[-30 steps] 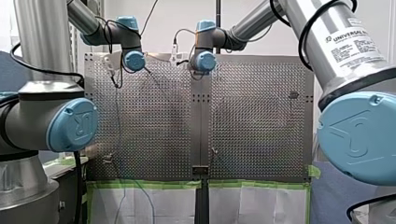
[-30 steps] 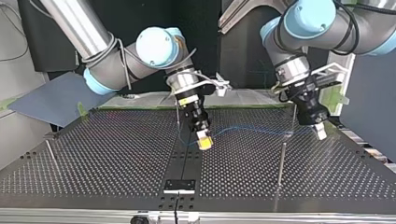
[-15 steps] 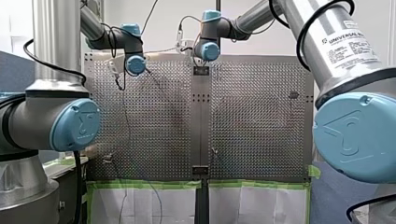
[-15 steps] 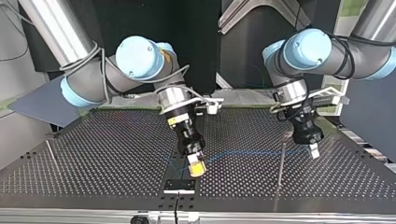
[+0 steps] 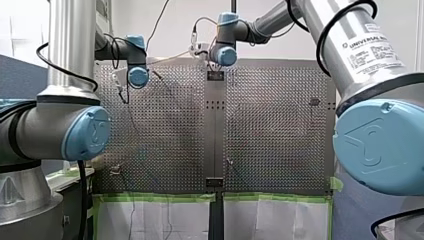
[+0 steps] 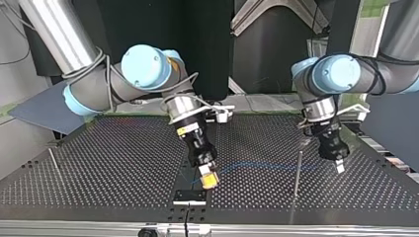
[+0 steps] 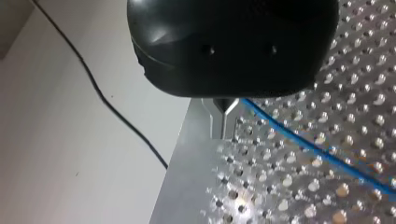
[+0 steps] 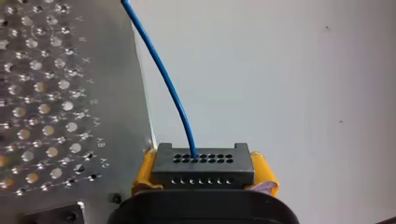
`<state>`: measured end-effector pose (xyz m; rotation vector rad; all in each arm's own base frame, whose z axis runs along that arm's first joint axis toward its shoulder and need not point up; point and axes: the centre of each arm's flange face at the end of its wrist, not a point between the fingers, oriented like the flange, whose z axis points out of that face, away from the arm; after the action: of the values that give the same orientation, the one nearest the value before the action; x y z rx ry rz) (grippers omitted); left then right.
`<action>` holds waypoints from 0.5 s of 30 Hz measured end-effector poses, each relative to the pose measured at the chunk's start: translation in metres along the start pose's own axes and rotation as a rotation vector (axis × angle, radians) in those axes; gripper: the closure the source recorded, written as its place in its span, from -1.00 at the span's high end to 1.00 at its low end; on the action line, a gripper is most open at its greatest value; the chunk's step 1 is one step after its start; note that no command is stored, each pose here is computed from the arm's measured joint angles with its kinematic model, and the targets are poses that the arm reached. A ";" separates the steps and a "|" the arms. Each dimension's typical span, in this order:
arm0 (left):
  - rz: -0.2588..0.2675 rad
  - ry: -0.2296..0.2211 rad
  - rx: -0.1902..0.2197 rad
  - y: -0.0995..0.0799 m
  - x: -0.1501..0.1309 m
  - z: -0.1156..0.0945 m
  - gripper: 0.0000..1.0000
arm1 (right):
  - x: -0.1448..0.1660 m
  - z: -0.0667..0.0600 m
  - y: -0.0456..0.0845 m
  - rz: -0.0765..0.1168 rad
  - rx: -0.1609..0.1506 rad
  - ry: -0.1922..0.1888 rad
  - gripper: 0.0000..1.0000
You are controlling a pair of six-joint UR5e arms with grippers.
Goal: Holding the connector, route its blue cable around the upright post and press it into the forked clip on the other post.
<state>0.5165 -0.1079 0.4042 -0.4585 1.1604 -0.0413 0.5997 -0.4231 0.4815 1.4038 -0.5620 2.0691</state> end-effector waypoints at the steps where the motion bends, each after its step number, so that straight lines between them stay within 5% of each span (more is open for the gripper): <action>1: -0.003 -0.002 0.001 0.003 0.000 0.003 -1.00 | -0.003 0.000 0.001 0.000 0.000 -0.004 -1.00; 15: 0.017 0.062 0.052 0.021 0.036 0.035 -1.00 | -0.043 0.011 0.007 -0.001 -0.007 -0.051 -1.00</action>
<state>0.5581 -0.0867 0.3757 -0.4038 1.2211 -0.0717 0.6150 -0.4449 0.4457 1.4568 -0.5889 2.0339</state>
